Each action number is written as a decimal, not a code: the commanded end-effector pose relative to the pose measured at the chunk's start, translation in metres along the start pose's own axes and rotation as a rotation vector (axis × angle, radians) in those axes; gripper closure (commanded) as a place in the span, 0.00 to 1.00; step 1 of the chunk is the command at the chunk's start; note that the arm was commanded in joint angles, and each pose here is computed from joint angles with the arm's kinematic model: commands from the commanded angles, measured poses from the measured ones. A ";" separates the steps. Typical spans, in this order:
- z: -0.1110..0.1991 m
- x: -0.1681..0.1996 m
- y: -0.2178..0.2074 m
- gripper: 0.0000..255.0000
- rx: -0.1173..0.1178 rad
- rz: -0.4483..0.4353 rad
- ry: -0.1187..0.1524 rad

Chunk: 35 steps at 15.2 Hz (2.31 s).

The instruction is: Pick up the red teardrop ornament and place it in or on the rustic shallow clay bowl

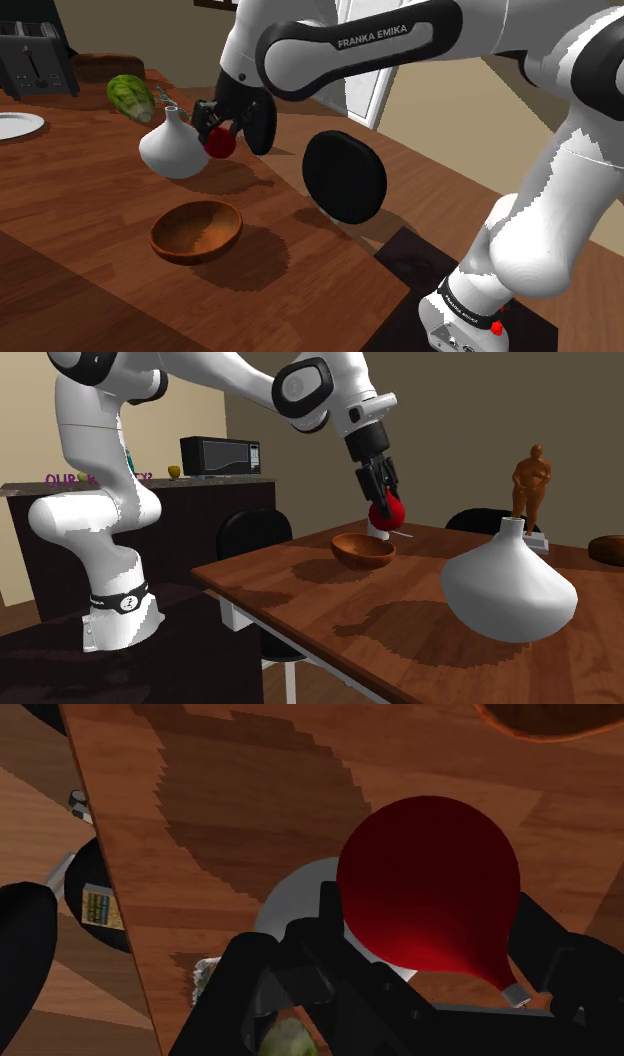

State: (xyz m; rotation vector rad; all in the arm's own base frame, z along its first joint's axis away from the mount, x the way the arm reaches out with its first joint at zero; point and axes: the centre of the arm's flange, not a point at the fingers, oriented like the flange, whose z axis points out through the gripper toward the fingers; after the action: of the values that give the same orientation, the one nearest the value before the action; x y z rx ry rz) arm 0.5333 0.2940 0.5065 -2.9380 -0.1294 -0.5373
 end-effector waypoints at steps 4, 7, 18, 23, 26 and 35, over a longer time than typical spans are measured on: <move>-0.007 -0.040 -0.050 1.00 0.000 0.001 0.000; -0.012 -0.065 -0.080 1.00 0.000 0.001 0.000; 0.017 -0.113 -0.116 1.00 0.000 0.001 0.000; 0.042 -0.123 -0.112 1.00 0.000 0.001 0.000; 0.042 -0.123 -0.112 1.00 0.000 0.001 0.000; 0.042 -0.123 -0.112 0.00 0.000 0.001 0.000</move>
State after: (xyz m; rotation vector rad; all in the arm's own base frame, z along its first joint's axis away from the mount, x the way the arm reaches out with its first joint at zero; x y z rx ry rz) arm 0.4203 0.4044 0.4381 -2.9380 -0.1285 -0.5377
